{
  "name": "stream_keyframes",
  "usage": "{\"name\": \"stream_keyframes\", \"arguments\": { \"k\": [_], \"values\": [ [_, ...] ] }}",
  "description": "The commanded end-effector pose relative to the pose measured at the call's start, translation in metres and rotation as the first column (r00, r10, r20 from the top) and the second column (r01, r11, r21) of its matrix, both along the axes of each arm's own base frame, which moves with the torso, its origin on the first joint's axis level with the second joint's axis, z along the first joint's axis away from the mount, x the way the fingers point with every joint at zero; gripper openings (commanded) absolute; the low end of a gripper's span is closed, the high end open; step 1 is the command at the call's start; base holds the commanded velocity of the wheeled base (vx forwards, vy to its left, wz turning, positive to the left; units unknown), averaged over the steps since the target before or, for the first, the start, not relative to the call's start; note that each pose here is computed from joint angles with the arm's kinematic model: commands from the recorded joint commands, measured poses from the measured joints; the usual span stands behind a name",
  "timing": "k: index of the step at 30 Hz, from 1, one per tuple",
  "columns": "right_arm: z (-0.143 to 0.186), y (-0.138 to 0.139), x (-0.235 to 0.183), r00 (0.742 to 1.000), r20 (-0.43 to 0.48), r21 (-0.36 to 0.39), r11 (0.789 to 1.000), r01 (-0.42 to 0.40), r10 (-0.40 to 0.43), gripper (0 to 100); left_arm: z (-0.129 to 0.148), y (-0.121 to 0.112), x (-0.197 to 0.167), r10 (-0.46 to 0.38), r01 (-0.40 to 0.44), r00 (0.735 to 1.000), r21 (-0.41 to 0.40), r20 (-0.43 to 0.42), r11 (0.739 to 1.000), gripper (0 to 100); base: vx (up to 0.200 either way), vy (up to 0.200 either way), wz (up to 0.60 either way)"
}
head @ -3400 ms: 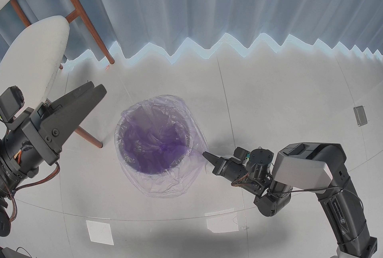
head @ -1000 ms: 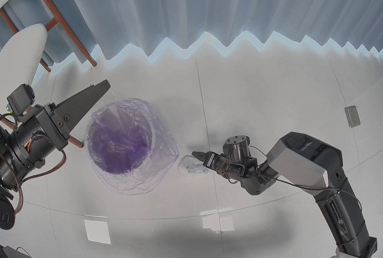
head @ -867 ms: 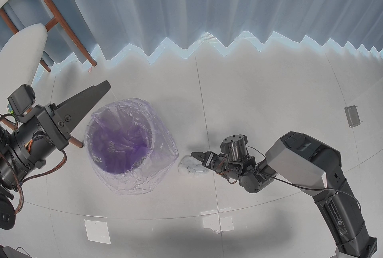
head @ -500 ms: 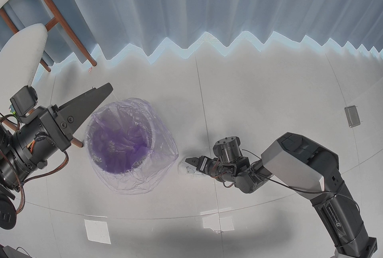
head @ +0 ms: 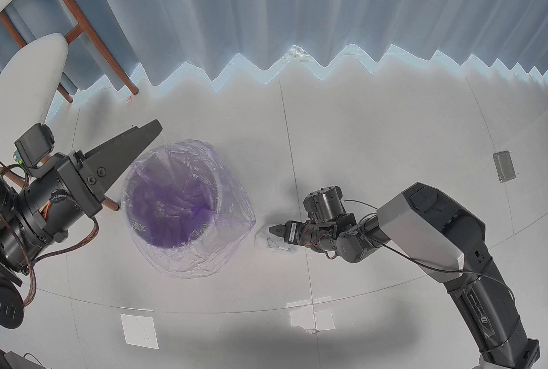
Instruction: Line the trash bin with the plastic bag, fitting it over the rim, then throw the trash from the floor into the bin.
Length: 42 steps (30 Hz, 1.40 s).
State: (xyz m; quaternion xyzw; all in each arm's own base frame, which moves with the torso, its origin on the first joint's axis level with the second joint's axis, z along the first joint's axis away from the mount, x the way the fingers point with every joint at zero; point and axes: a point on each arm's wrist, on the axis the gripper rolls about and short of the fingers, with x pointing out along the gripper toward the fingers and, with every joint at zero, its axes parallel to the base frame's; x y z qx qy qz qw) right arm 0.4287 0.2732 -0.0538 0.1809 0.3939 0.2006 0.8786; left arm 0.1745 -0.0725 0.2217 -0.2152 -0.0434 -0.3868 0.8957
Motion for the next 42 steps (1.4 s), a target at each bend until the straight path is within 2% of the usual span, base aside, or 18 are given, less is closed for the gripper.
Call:
{"name": "stream_keyframes", "arguments": {
  "k": [1,4,6,11,16,17,25,27,33,37,42],
  "values": [
    [0.0,-0.001,0.002,0.997,0.053,-0.071,0.996,-0.052,0.055,100,0.0,0.0,0.0,-0.001,0.001,1.0,0.0,-0.001,1.0,100,0.0,0.0,0.0],
    [-0.001,-0.002,0.001,0.989,0.09,-0.133,0.986,-0.103,0.115,100,0.0,0.0,0.0,-0.003,0.003,1.0,0.0,-0.001,1.0,100,0.0,0.0,0.0],
    [-0.003,-0.002,-0.002,0.976,0.122,-0.196,0.968,-0.155,0.181,100,0.0,0.0,0.0,-0.003,0.003,1.0,-0.001,0.0,1.0,100,0.0,0.0,0.0],
    [-0.004,-0.001,-0.004,0.948,0.153,-0.273,0.934,-0.23,0.278,100,0.001,0.001,0.001,0.005,-0.005,1.0,-0.002,0.004,1.0,100,0.0,0.0,0.0],
    [-0.003,0.002,-0.006,0.921,0.149,-0.229,0.918,-0.323,0.361,100,0.002,0.001,0.001,0.008,-0.008,1.0,-0.004,0.009,1.0,100,0.0,0.0,0.0],
    [-0.004,0.004,-0.008,0.909,0.143,-0.22,0.908,-0.356,0.391,100,0.003,0.002,0.001,0.011,-0.01,1.0,-0.006,0.009,1.0,100,0.0,0.0,0.0],
    [-0.007,0.002,-0.015,0.88,0.225,-0.22,0.901,-0.373,0.419,100,0.002,0.002,0.002,0.012,-0.012,1.0,-0.003,0.006,1.0,100,0.0,0.0,0.0],
    [-0.008,0.003,-0.033,0.855,0.232,-0.218,0.881,-0.419,0.464,100,0.002,0.001,0.001,0.008,-0.008,1.0,-0.003,0.006,1.0,100,0.0,0.0,0.0],
    [-0.008,0.003,-0.036,0.859,0.203,-0.22,0.877,-0.428,0.47,100,-0.001,0.0,0.0,0.0,0.0,1.0,0.001,-0.004,1.0,100,0.0,0.0,0.0],
    [-0.002,0.005,-0.025,0.88,0.133,-0.249,0.875,-0.415,0.455,100,-0.001,0.0,0.002,0.002,-0.002,1.0,0.002,-0.007,1.0,100,0.0,0.0,0.0],
    [0.001,0.008,-0.019,0.887,0.124,-0.265,0.876,-0.403,0.445,100,-0.001,0.0,0.002,0.002,-0.002,1.0,0.002,-0.007,1.0,100,0.0,0.0,0.0]
  ]
}}
